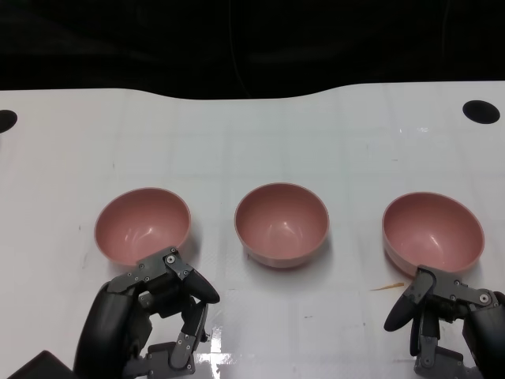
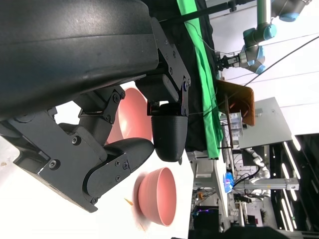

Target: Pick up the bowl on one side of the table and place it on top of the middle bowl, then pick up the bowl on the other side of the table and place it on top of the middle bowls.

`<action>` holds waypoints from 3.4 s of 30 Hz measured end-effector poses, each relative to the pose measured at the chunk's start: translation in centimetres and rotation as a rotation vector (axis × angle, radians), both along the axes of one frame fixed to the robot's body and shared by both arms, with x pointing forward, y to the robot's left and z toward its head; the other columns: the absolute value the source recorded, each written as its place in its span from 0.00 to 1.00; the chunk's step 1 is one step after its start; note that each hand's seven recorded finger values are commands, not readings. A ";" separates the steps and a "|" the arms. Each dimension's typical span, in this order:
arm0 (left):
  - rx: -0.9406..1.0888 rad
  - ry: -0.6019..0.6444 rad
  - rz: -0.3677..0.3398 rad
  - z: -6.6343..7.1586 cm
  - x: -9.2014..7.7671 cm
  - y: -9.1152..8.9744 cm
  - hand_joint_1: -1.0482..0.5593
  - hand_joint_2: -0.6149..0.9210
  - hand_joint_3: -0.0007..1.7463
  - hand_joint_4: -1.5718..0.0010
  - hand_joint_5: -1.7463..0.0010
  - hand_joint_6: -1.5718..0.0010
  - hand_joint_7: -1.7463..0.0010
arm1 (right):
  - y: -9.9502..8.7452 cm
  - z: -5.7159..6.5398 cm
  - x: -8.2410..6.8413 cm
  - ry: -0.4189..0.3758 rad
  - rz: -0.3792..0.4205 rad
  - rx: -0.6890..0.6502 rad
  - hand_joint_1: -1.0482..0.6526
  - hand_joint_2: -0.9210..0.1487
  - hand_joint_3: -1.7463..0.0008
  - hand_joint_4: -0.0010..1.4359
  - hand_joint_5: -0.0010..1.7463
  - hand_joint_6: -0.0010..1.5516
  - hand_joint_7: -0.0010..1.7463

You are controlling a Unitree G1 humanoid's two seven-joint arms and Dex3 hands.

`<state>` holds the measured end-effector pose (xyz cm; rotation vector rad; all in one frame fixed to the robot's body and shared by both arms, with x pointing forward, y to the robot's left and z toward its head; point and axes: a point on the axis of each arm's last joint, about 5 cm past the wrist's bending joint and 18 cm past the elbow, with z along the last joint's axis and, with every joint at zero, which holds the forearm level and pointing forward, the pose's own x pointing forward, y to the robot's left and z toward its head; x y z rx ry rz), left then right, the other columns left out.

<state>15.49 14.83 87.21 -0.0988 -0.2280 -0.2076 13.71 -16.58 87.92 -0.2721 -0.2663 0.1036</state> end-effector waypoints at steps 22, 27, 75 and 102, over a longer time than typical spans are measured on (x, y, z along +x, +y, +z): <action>0.007 -0.004 0.001 0.1 0.1 0.2 0.53 0.70 0.70 0.50 0.05 0.50 0.22 | 0.1 -0.2 0.1 -0.005 0.004 -0.002 0.61 0.61 0.10 0.63 0.99 0.53 0.78; 0.005 -0.005 0.000 0.1 0.1 0.2 0.53 0.70 0.70 0.50 0.05 0.50 0.23 | 0.0 -0.2 0.1 -0.010 -0.003 -0.003 0.59 0.43 0.31 0.52 0.84 0.46 0.63; 0.002 -0.007 -0.003 0.1 0.0 0.0 0.53 0.71 0.68 0.49 0.05 0.49 0.25 | -1.3 1.7 5.8 0.063 -0.117 -1.125 0.23 0.07 1.00 0.12 0.34 0.21 0.03; 0.000 -0.008 -0.005 0.1 0.0 -0.2 0.52 0.70 0.69 0.50 0.04 0.49 0.23 | -0.5 -1.1 11.1 -0.135 -0.107 -1.043 0.48 0.30 0.60 0.66 1.00 0.59 0.66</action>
